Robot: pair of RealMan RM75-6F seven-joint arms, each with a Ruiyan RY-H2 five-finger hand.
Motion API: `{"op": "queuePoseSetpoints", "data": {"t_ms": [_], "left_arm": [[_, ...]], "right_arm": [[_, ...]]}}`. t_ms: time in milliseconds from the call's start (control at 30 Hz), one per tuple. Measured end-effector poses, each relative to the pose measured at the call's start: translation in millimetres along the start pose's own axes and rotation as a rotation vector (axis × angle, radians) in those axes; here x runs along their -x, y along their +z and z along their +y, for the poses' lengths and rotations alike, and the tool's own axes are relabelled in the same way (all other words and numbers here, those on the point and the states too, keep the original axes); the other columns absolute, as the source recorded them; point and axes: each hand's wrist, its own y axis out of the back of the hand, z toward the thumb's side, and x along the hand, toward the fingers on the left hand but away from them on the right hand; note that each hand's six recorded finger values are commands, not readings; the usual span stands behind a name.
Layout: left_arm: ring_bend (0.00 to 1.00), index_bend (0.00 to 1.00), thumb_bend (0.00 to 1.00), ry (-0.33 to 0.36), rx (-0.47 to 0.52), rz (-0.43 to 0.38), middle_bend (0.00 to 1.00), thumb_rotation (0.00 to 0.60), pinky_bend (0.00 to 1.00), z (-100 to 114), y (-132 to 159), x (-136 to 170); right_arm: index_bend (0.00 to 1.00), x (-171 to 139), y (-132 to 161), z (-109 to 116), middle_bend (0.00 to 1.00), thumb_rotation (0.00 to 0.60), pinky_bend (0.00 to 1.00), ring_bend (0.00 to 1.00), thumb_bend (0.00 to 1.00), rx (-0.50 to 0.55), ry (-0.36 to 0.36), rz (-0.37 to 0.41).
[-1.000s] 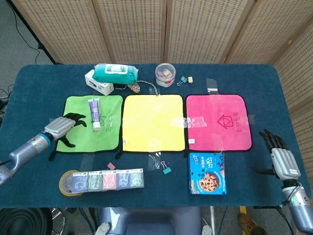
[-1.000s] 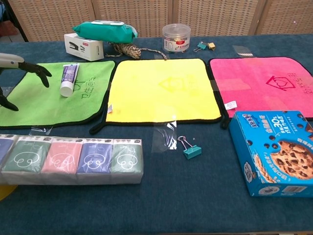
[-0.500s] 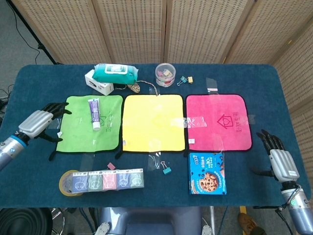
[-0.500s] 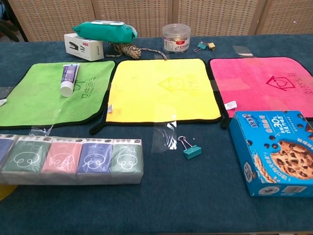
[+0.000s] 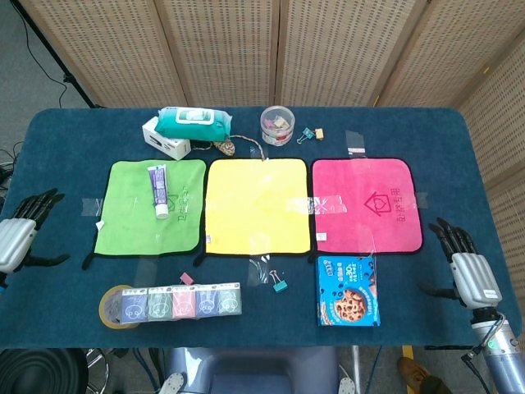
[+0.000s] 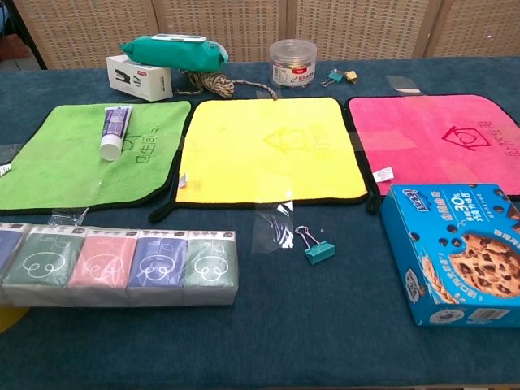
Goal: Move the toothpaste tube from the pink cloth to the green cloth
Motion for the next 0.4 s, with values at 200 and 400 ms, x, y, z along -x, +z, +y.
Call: {"op": "queuePoseSetpoints", "data": {"t_ms": [200,400], "left_arm": [[0.0,0.0,0.0,0.064,-0.026,0.085,0.0,0.6,0.0,-7,0,31],[0.0,0.0,0.0,0.095,-0.077,0.14,0.0,0.6,0.0,-12,7,52]], "right_arm": [[0.0,-5,-3,1,0.0,0.6,0.0,0.0,0.0,-0.047,-0.04,-0.007],[0.0,-9,-4,2,0.0,0.6,0.0,0.0,0.0,-0.046,-0.056,-0.017]]}}
